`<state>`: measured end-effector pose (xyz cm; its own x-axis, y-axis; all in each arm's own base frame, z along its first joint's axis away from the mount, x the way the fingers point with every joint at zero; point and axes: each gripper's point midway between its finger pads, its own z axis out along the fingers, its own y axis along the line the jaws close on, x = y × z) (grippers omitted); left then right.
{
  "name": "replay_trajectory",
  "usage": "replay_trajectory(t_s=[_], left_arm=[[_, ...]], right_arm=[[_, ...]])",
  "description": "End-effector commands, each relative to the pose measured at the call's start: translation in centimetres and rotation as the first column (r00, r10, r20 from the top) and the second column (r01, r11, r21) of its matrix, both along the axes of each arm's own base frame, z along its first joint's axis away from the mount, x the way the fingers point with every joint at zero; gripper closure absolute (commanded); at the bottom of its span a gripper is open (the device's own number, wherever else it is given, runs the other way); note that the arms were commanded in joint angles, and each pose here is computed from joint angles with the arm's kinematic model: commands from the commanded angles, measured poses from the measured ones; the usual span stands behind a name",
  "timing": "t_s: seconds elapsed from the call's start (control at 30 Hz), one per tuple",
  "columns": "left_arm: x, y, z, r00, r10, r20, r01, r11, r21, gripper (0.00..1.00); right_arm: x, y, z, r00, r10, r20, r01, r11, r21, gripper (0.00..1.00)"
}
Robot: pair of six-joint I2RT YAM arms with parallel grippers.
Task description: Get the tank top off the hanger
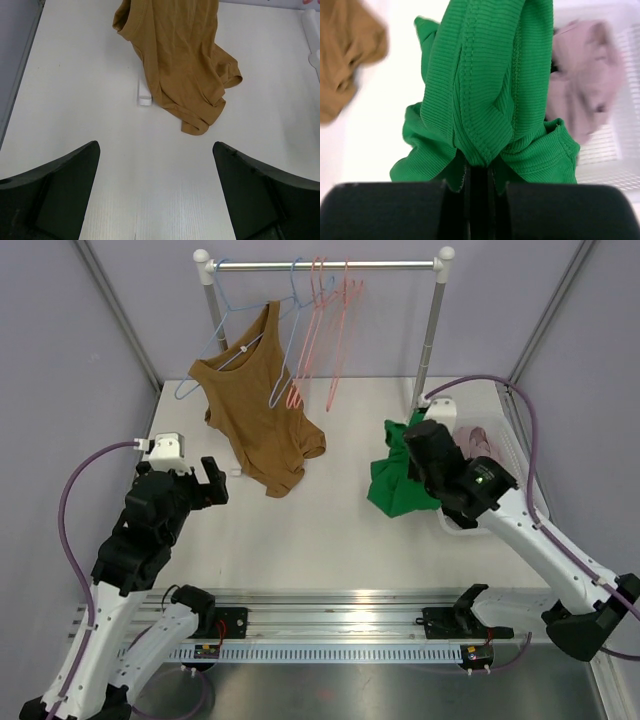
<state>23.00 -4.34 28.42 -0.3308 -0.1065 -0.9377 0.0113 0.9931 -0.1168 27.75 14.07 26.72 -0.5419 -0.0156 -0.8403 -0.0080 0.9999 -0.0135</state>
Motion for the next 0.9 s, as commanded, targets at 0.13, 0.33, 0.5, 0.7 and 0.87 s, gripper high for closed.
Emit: replay_trajectory(t_s=[0.13, 0.33, 0.5, 0.7, 0.87], left_arm=[[0.9, 0.5, 1.1, 0.998, 0.007, 0.055, -0.006, 1.000, -0.017, 0.01], [1.0, 0.7, 1.1, 0.998, 0.012, 0.056, -0.010, 1.000, -0.026, 0.01], [0.8, 0.9, 1.2, 0.998, 0.017, 0.066, -0.015, 0.999, -0.030, 0.01], [0.9, 0.7, 1.3, 0.997, 0.008, 0.071, -0.006, 0.999, -0.034, 0.01], [0.8, 0.7, 1.4, 0.997, 0.010, 0.073, -0.008, 0.999, -0.036, 0.01]], right_arm=[[3.9, -12.7, 6.1, 0.918, -0.368, 0.147, 0.376, 0.926, -0.028, 1.00], [8.9, -17.5, 3.6, 0.872, -0.483, 0.080, 0.482, 0.876, 0.034, 1.00], [13.2, -17.9, -5.7, 0.872, -0.472, -0.134, 0.482, 0.874, 0.065, 1.00], [13.8, -16.5, -17.6, 0.821, -0.443, -0.361, 0.491, 0.869, 0.051, 0.89], [12.7, -17.3, -22.9, 0.761, -0.448, -0.469, 0.528, 0.848, 0.047, 0.74]])
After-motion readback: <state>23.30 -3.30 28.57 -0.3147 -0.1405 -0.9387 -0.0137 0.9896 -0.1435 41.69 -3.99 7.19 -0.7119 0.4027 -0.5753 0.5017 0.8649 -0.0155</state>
